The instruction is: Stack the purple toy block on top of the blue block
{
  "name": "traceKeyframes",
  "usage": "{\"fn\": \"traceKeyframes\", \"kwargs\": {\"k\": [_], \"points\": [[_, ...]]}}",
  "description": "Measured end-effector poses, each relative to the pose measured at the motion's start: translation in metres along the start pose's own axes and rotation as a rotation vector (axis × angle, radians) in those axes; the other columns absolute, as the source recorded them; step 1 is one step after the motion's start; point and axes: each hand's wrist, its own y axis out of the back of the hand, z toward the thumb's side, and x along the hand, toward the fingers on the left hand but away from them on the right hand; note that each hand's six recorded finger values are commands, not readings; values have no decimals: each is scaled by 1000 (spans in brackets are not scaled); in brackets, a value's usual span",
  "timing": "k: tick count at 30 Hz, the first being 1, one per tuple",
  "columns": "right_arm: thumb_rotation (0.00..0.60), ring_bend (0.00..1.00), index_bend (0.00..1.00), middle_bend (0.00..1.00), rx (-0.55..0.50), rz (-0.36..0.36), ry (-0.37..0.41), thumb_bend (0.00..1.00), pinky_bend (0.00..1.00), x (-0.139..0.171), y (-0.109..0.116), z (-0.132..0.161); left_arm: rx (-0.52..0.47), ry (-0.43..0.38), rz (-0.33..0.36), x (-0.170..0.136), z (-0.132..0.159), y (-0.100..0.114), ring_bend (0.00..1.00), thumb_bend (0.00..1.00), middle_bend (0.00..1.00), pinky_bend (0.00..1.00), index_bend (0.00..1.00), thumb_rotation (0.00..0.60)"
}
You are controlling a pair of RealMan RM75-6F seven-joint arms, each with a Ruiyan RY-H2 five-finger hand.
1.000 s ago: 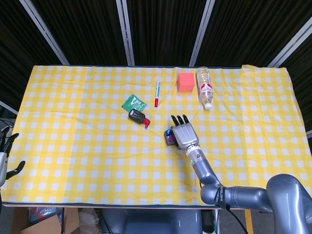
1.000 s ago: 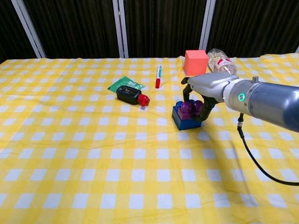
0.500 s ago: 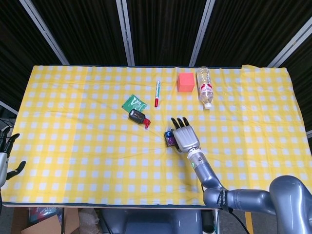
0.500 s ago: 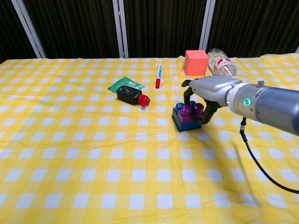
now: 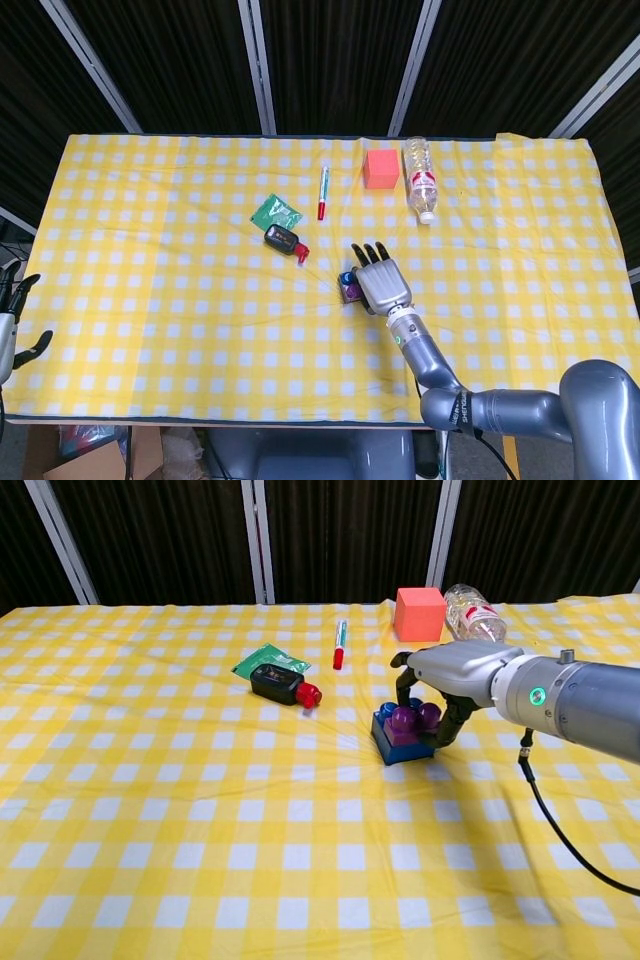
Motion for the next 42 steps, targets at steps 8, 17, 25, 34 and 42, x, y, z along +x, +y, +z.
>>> {"fn": "traceKeyframes", "kwargs": {"k": [8,17,25,34,42], "points": [[600,0,206,0,23,-6,-7,726,0,-1,2,-2,3,1,-1,0,0,0,0,271,7,120,154,600],[600,0,201,0,22,-12,-7,569,0,0,2,-2,5,2,0,0,0,0,0,271,7,120,155,600],[600,0,197,0,21,-18,-1,495,0,1,4,0,2,6,4,0,-1,1,0,271,8,120,156,600],[600,0,100,0,28,-13,-6,422,0,1,3,0,0,7,5,0,-2,1,0,271,8,120,158,600],[600,0,18,0,31,-10,-12,387,0,-1,3,-1,2,7,5,-1,-2,1,0,271,8,120,159,600]]}}
